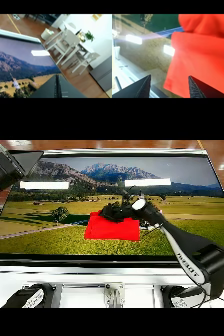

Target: Fold the shirts.

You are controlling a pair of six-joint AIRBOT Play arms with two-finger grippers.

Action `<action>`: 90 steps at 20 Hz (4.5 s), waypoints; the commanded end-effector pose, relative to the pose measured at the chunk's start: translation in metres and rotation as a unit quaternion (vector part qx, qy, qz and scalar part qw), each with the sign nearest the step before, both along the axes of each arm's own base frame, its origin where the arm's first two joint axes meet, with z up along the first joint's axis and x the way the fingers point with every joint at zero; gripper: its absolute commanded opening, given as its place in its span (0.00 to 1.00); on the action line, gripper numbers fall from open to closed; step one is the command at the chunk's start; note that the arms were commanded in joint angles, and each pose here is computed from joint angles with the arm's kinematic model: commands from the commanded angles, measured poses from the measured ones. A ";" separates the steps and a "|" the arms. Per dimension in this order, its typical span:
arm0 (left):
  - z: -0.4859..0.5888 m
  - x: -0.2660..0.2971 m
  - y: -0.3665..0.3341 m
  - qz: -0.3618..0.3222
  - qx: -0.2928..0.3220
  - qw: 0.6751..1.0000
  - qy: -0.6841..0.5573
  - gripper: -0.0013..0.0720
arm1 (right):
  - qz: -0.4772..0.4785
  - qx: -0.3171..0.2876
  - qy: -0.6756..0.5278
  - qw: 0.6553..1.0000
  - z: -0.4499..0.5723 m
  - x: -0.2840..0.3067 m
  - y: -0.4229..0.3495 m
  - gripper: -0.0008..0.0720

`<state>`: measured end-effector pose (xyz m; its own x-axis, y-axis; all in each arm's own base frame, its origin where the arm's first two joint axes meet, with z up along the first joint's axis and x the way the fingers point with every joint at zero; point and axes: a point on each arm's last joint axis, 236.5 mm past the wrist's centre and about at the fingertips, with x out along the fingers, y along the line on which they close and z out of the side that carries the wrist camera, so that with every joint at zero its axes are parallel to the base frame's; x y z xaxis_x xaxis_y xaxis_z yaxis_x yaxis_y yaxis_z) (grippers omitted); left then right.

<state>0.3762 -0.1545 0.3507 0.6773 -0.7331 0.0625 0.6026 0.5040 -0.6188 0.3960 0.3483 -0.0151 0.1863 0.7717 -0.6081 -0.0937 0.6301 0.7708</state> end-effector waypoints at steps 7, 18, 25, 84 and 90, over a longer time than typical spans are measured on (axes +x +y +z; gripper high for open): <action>-0.009 -0.004 -0.003 -0.008 0.010 1.000 0.010 0.07 | 0.023 -0.212 0.174 0.961 -0.061 -0.049 -0.246 0.93; -0.014 -0.018 -0.036 -0.050 0.019 0.998 0.012 0.07 | -0.029 -0.024 0.153 0.988 -0.100 -0.002 -0.143 0.08; -0.014 -0.018 -0.040 -0.052 0.012 0.998 0.022 0.07 | -0.160 0.017 0.026 0.987 -0.006 0.101 -0.281 0.09; -0.307 -0.065 -0.018 -0.062 0.573 0.740 0.348 0.79 | -0.089 -0.322 -0.048 0.941 0.074 -0.097 -0.318 0.91; -0.307 -0.064 -0.018 -0.062 0.573 0.740 0.348 0.79 | -0.089 -0.322 -0.048 0.941 0.074 -0.097 -0.318 0.91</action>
<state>0.3120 -0.1716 0.0443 0.1777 -0.0937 -0.9796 0.4241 0.9056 -0.0097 0.2994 0.0297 0.0592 0.3581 0.1996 -0.9121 0.0103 0.9760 0.2176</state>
